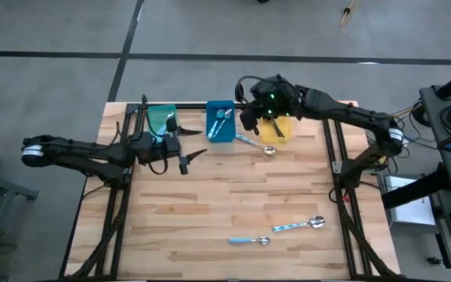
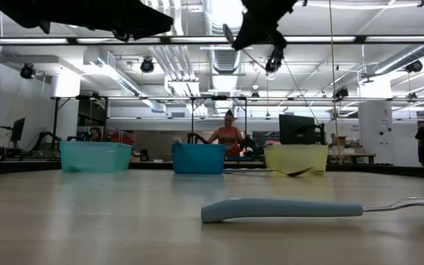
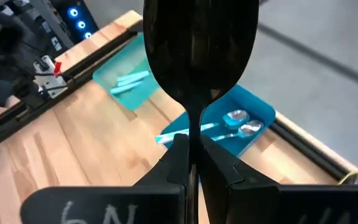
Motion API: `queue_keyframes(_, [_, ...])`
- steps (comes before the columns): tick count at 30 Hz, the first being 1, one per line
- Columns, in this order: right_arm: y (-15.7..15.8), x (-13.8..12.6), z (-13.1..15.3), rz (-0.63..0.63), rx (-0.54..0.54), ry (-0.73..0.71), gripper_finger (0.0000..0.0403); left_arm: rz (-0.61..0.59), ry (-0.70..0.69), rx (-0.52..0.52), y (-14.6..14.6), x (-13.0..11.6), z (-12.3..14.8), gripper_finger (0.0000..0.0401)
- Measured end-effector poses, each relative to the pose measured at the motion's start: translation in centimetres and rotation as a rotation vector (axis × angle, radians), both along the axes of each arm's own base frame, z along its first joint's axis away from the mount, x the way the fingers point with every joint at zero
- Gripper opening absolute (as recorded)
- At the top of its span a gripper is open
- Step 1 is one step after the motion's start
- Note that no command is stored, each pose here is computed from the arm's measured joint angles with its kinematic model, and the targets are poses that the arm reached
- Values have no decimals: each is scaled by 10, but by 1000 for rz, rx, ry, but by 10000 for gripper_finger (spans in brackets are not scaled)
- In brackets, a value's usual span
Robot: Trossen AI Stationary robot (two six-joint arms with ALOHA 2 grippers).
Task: Sort silverware by color (type)
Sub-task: Put the black spoon into the yellow bin
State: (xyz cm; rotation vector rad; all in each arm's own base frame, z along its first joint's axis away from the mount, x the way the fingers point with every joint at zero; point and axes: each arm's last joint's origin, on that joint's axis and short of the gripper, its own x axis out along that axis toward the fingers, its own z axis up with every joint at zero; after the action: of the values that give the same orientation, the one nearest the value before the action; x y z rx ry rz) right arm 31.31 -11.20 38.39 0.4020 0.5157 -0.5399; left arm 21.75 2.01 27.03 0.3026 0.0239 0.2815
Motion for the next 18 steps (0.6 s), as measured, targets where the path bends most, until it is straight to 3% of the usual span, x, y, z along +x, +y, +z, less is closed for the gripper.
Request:
queue_keyframes(8, [-56, -3, -38, -75, 191, 114, 12, 94, -1, 4, 2, -10, -4, 267])
queue_keyframes(18, [-113, -28, -84, -252, 374, 326, 13, 131, -16, 5, 3, -13, -2, 267])
